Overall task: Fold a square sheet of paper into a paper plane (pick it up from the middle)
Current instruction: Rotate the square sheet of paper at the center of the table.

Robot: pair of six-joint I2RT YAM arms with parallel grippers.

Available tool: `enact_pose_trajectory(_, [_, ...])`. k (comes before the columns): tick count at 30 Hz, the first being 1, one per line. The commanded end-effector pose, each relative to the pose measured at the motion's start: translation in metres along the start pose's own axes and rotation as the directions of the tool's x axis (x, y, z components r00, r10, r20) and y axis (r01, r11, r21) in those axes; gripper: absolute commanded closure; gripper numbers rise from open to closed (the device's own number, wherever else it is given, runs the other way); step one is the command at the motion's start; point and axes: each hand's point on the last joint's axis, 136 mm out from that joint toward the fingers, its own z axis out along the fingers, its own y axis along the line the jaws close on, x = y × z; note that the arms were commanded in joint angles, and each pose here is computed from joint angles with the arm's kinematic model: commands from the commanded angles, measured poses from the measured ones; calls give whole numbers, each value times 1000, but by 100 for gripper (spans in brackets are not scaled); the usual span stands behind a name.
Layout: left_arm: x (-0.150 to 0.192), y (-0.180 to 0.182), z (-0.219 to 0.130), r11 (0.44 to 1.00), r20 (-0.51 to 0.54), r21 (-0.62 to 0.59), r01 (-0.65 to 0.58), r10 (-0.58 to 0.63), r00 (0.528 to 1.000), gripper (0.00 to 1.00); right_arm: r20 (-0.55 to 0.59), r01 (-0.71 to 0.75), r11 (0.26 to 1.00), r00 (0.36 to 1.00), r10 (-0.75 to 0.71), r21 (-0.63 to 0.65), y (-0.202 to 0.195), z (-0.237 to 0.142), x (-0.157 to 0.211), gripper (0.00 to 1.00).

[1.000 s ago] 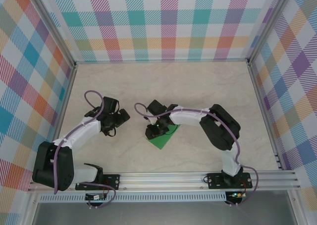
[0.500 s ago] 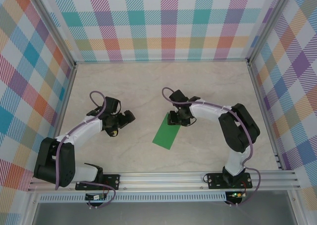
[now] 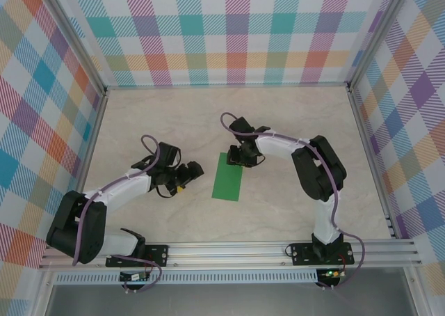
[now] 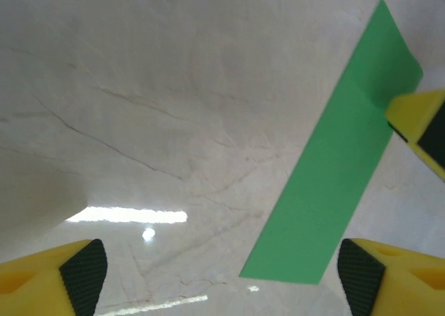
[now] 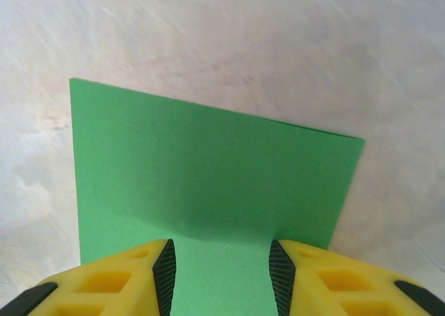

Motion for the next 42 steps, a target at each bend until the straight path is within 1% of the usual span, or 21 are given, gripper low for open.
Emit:
enact_pose_trajectory(1, [14,-21,3,996,-34,92,9,-6,999,19,0,14,1000,1000,-14,-20,5,0,-2,58])
enact_pose_trajectory(5, [24,-28,8,994,-53,107,11,-5,999,25,-5,71,997,997,-72,-43,13,-18,7,56])
enact_pose_trajectory(7, [23,-24,9,996,-43,81,21,-18,999,26,-20,125,992,992,-124,3,11,-21,17,55])
enact_pose_trajectory(9, [17,-14,7,999,-4,26,27,-27,1000,27,-43,193,979,981,-191,63,10,-24,32,52])
enact_pose_trajectory(10, [15,-8,6,999,14,-2,34,-34,999,27,-49,224,971,974,-221,82,11,-26,37,50])
enact_pose_trajectory(12, [7,1,2,998,50,-35,56,-54,997,27,-73,293,949,955,-286,116,16,-29,53,41])
enact_pose_trajectory(14, [-3,9,-3,995,87,-40,96,-92,992,27,-96,342,930,939,-331,138,21,-29,67,35])
enact_pose_trajectory(15, [-4,20,-6,989,89,-66,131,-125,988,26,-110,362,920,931,-349,148,24,-29,74,32])
enact_pose_trajectory(18, [-14,35,-14,978,128,-66,197,-188,974,26,-140,417,896,907,-398,155,37,-23,93,25])
enact_pose_trajectory(21, [-21,46,-23,970,157,-61,235,-223,962,24,-168,453,875,889,-427,172,45,-15,103,22])
enact_pose_trajectory(26, [-25,60,-33,959,180,-71,273,-257,950,21,-194,481,855,873,-447,194,47,-3,108,16])
enact_pose_trajectory(32, [-26,74,-38,946,208,-74,316,-295,933,19,-226,489,849,866,-445,202,43,7,112,14])
enact_pose_trajectory(35, [-26,76,-38,944,210,-77,320,-298,931,19,-242,486,843,868,-434,232,37,10,112,14])
enact_pose_trajectory(38, [-26,76,-37,944,207,-79,319,-297,932,19,-262,488,831,867,-424,267,28,14,114,15])
enact_pose_trajectory(42, [-26,77,-37,944,205,-81,319,-298,932,18,-274,488,830,865,-420,269,23,18,117,19])
